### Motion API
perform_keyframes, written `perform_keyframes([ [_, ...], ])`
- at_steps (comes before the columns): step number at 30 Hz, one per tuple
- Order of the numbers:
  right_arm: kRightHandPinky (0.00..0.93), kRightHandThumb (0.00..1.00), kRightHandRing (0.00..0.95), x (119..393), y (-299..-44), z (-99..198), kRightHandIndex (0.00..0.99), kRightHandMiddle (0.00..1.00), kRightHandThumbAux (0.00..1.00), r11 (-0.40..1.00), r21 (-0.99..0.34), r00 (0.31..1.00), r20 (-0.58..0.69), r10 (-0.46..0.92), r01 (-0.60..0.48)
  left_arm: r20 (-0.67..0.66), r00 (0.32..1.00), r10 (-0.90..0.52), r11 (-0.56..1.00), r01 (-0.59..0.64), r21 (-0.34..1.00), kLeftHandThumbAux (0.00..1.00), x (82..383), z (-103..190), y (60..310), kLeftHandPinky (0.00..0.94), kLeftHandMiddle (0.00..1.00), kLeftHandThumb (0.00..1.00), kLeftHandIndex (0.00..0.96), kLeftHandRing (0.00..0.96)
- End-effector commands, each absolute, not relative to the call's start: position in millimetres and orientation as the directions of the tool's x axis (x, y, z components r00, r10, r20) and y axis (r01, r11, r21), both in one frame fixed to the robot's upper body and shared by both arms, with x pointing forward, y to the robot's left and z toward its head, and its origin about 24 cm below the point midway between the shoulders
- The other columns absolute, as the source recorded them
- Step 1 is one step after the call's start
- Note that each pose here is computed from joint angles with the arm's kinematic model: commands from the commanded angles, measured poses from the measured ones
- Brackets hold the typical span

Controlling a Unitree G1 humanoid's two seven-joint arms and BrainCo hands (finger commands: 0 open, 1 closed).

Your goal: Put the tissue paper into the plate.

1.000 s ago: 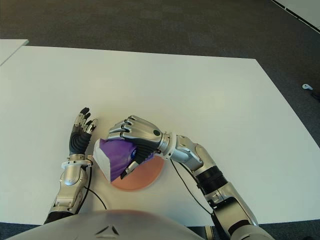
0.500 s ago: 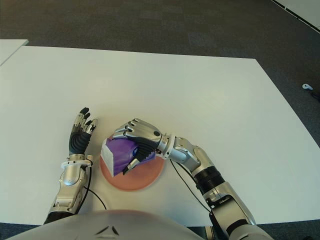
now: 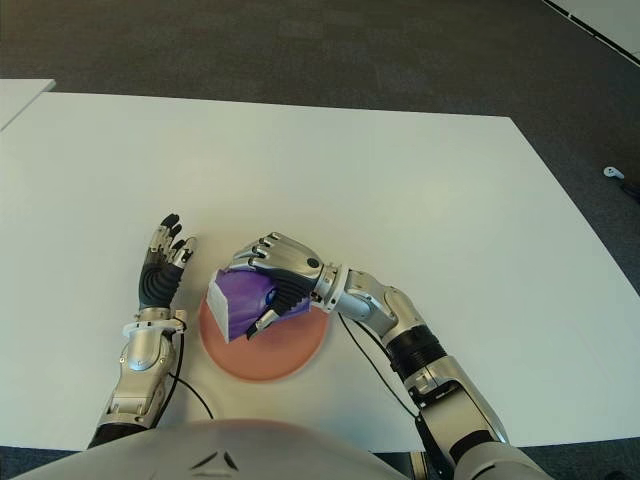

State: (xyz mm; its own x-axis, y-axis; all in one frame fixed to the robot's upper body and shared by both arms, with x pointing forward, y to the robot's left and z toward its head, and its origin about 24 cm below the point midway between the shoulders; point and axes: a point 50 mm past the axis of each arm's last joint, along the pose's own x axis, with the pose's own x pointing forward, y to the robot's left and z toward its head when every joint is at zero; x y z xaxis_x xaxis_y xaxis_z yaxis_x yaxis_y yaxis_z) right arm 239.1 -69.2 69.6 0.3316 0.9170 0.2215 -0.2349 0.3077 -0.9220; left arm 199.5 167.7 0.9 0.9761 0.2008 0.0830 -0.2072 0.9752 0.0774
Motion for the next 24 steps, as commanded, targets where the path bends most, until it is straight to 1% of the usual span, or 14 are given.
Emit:
perform_keyframes([
  [1, 0.804, 0.853, 0.819, 242, -69, 66, 0.397, 0.535, 0.679, 0.29, -0.926, 0.344, 0.198, 0.918, -0.241, 0.069, 0.98, 0.185, 0.977, -0.191, 0.09, 0.509, 198, -1, 167, 0.0, 0.0, 0.0, 0.0, 0.0],
  [11, 0.803, 0.853, 0.82, 242, -70, 63, 0.397, 0.535, 0.68, 0.287, -0.926, 0.346, 0.193, 0.918, -0.245, 0.069, 0.982, 0.178, 0.977, -0.185, 0.104, 0.501, 198, -1, 168, 0.0, 0.0, 0.0, 0.0, 0.0],
  [15, 0.803, 0.853, 0.823, 238, -70, 57, 0.397, 0.535, 0.679, 0.268, -0.936, 0.322, 0.187, 0.928, -0.229, 0.069, 0.981, 0.183, 0.976, -0.19, 0.107, 0.501, 199, 0, 168, 0.0, 0.0, 0.0, 0.0, 0.0],
  [18, 0.794, 0.853, 0.818, 237, -70, 56, 0.398, 0.536, 0.679, 0.27, -0.941, 0.32, 0.197, 0.927, -0.203, 0.071, 0.981, 0.182, 0.976, -0.189, 0.11, 0.497, 199, 0, 169, 0.0, 0.0, 0.0, 0.0, 0.0],
  [21, 0.76, 0.854, 0.792, 235, -70, 53, 0.407, 0.544, 0.676, 0.262, -0.954, 0.317, 0.205, 0.926, -0.147, 0.072, 0.981, 0.183, 0.975, -0.19, 0.115, 0.495, 200, 0, 169, 0.0, 0.0, 0.0, 0.0, 0.0],
  [23, 0.733, 0.853, 0.772, 234, -70, 52, 0.425, 0.578, 0.673, 0.256, -0.959, 0.313, 0.208, 0.927, -0.119, 0.072, 0.98, 0.183, 0.975, -0.19, 0.116, 0.493, 200, 1, 170, 0.0, 0.0, 0.0, 0.0, 0.0],
  [24, 0.73, 0.853, 0.77, 233, -70, 52, 0.428, 0.583, 0.673, 0.224, -0.97, 0.3, 0.188, 0.935, -0.09, 0.073, 0.98, 0.183, 0.974, -0.19, 0.119, 0.493, 200, 1, 170, 0.0, 0.0, 0.0, 0.0, 0.0],
])
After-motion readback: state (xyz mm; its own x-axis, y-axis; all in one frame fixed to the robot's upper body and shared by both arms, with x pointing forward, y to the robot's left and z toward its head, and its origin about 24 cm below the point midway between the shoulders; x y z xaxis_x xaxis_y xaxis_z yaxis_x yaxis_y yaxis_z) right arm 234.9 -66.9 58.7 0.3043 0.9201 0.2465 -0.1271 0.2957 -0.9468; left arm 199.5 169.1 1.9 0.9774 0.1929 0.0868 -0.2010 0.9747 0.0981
